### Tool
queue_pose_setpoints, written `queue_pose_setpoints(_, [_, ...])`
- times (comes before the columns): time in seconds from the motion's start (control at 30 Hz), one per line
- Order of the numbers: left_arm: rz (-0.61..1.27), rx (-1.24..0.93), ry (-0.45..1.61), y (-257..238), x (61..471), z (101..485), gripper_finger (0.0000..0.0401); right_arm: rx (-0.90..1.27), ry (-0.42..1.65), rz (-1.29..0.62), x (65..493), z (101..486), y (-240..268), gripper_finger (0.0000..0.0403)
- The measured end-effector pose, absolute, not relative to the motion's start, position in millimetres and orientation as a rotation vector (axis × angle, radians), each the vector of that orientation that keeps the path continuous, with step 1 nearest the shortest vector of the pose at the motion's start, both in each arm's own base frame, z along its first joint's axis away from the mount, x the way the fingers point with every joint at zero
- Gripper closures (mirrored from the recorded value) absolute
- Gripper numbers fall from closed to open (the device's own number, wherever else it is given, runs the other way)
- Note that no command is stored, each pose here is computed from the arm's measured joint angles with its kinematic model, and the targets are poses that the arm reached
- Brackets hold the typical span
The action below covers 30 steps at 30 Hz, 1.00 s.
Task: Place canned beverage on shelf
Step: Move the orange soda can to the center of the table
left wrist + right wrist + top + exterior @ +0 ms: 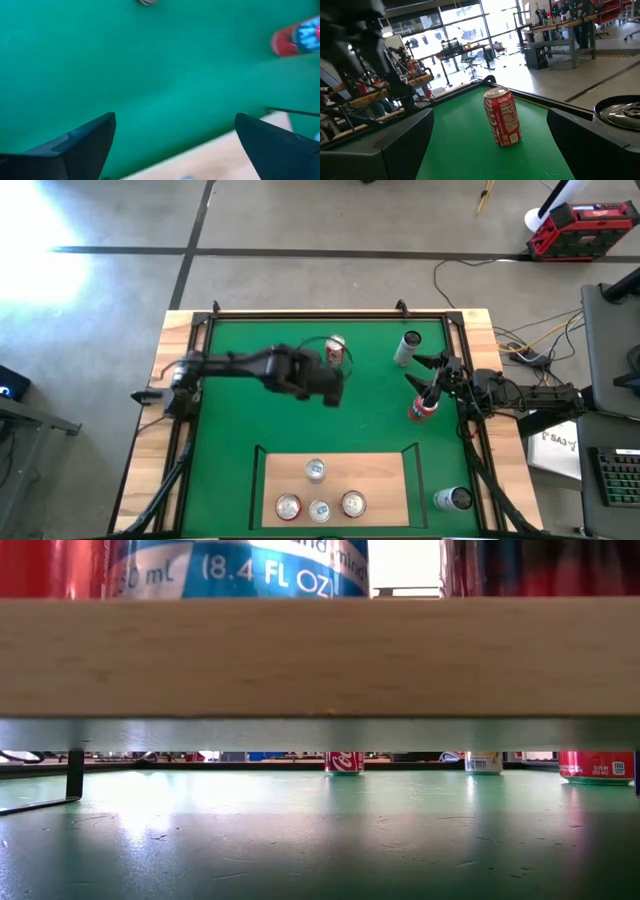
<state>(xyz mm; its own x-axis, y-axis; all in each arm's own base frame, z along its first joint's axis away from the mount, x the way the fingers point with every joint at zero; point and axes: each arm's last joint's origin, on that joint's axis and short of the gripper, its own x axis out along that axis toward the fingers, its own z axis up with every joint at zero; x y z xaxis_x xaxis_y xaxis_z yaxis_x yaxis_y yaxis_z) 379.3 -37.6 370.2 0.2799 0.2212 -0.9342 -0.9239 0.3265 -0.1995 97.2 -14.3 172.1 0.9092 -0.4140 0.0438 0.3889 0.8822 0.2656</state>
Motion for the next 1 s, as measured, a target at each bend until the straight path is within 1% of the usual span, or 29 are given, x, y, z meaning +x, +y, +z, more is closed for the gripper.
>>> queue_pose_setpoints(0.13, [1.003,-0.894,1.009,-14,353,366,0.0020,0.256,-0.101,-0.418,97,172,-14,0.0022])
queue_pose_setpoints(0.23, [1.075,-0.913,1.029,-7,326,355,0.0028,0.256,-0.101,-0.419,97,172,-14,0.0022])
queue_pose_setpoints(0.3, [1.066,-0.936,1.003,-6,308,347,0.0031,0.256,-0.101,-0.419,97,172,-14,0.0022])
queue_pose_setpoints(0.43, [0.950,-0.992,0.875,-4,270,330,0.0032,0.256,-0.101,-0.419,97,172,-14,0.0022])
queue_pose_setpoints(0.57, [0.819,-0.989,0.697,0,242,299,0.0032,0.256,-0.101,-0.419,97,172,-14,0.0022])
queue_pose_setpoints(0.7, [0.633,-0.854,0.534,6,233,269,0.0032,0.256,-0.101,-0.418,97,172,-14,0.0022])
queue_pose_setpoints(0.83, [0.488,-0.650,0.390,11,233,248,0.0032,0.256,-0.101,-0.418,97,172,-14,0.0022])
queue_pose_setpoints(1.0, [0.329,-0.471,0.302,22,227,221,0.0032,0.256,-0.101,-0.418,97,172,-14,0.0022])
